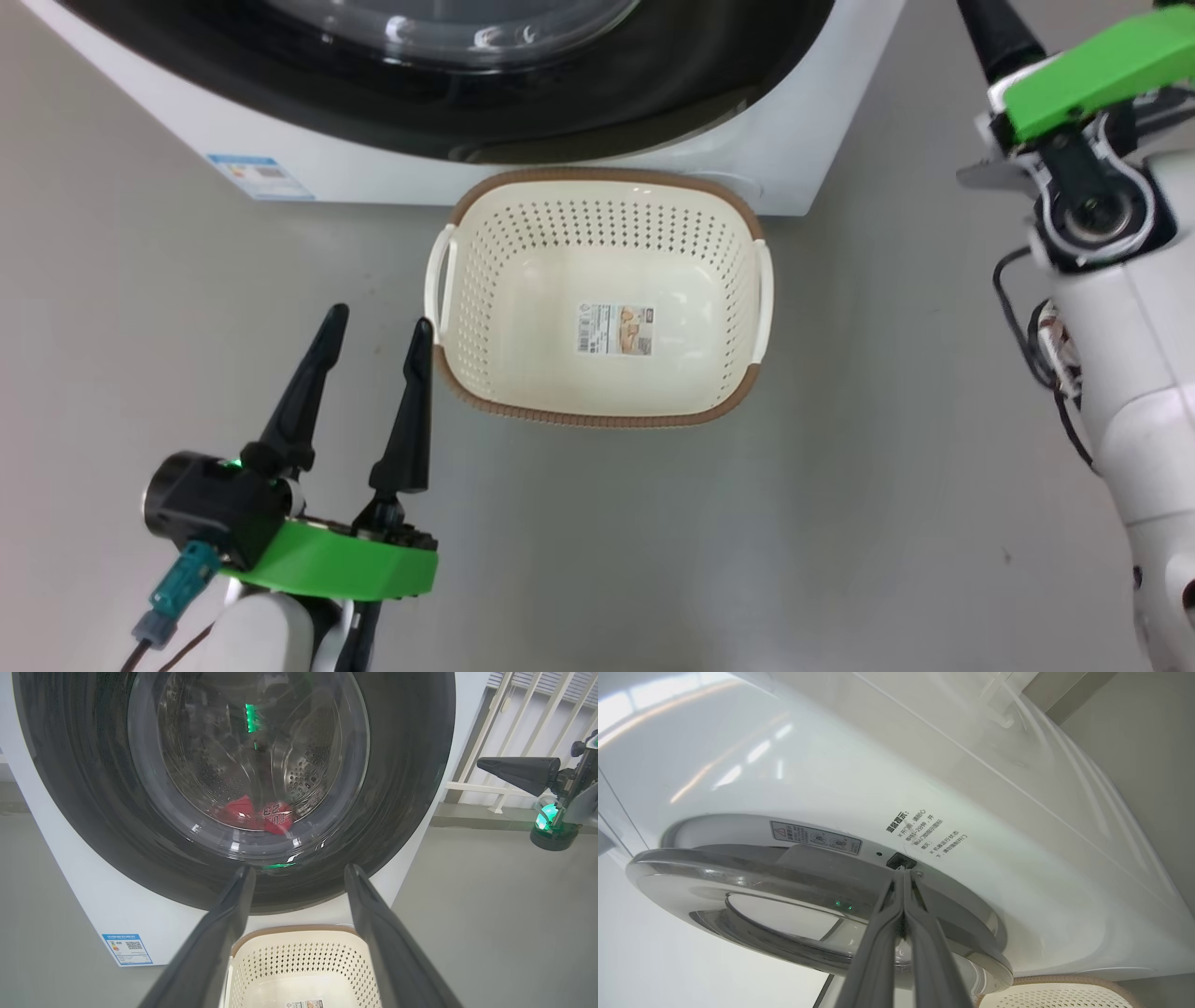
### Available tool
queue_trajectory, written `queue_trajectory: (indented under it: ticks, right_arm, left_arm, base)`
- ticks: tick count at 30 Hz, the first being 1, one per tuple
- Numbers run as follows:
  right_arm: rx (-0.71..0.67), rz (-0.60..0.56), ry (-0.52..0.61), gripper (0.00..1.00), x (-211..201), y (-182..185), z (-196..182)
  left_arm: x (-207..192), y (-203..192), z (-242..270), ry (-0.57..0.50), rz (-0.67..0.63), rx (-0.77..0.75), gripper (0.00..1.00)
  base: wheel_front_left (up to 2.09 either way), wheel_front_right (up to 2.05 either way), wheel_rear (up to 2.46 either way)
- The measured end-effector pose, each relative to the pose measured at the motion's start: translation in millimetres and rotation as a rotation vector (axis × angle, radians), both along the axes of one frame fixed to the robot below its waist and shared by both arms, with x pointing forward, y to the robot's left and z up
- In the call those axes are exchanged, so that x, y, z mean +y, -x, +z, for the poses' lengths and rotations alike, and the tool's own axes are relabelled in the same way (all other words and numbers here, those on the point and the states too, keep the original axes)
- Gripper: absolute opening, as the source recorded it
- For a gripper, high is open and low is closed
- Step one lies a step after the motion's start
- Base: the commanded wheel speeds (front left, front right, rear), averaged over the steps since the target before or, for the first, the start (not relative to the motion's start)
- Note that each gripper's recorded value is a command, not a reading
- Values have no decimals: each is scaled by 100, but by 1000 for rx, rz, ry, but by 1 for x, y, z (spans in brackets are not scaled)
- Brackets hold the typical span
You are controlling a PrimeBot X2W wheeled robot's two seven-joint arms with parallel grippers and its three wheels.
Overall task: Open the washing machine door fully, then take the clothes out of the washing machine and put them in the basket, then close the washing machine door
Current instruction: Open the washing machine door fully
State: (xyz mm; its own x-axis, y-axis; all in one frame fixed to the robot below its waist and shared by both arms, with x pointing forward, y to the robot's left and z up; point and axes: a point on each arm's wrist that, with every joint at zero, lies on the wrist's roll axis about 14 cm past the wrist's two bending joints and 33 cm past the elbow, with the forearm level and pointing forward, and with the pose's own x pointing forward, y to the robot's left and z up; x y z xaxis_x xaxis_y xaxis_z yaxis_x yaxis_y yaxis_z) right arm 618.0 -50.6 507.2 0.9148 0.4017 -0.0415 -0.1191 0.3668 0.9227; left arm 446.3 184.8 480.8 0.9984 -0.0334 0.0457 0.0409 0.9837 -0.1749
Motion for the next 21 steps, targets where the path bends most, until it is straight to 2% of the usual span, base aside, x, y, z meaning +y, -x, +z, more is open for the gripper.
queue_trajectory:
  ticks: [4,16,21]
  right_arm:
    - [31,61,-81,0,14,-11,2]
    - [74,213,-182,0,44,-30,1]
    - [83,236,-203,0,50,-33,-1]
  left_arm:
    - [4,-1,-5,-8,10,13,100]
    - [11,-5,-18,-10,25,45,100]
    - [14,-2,-25,6,37,66,100]
  base:
    - [0,0,0]
    - [0,0,0]
    - [0,0,0]
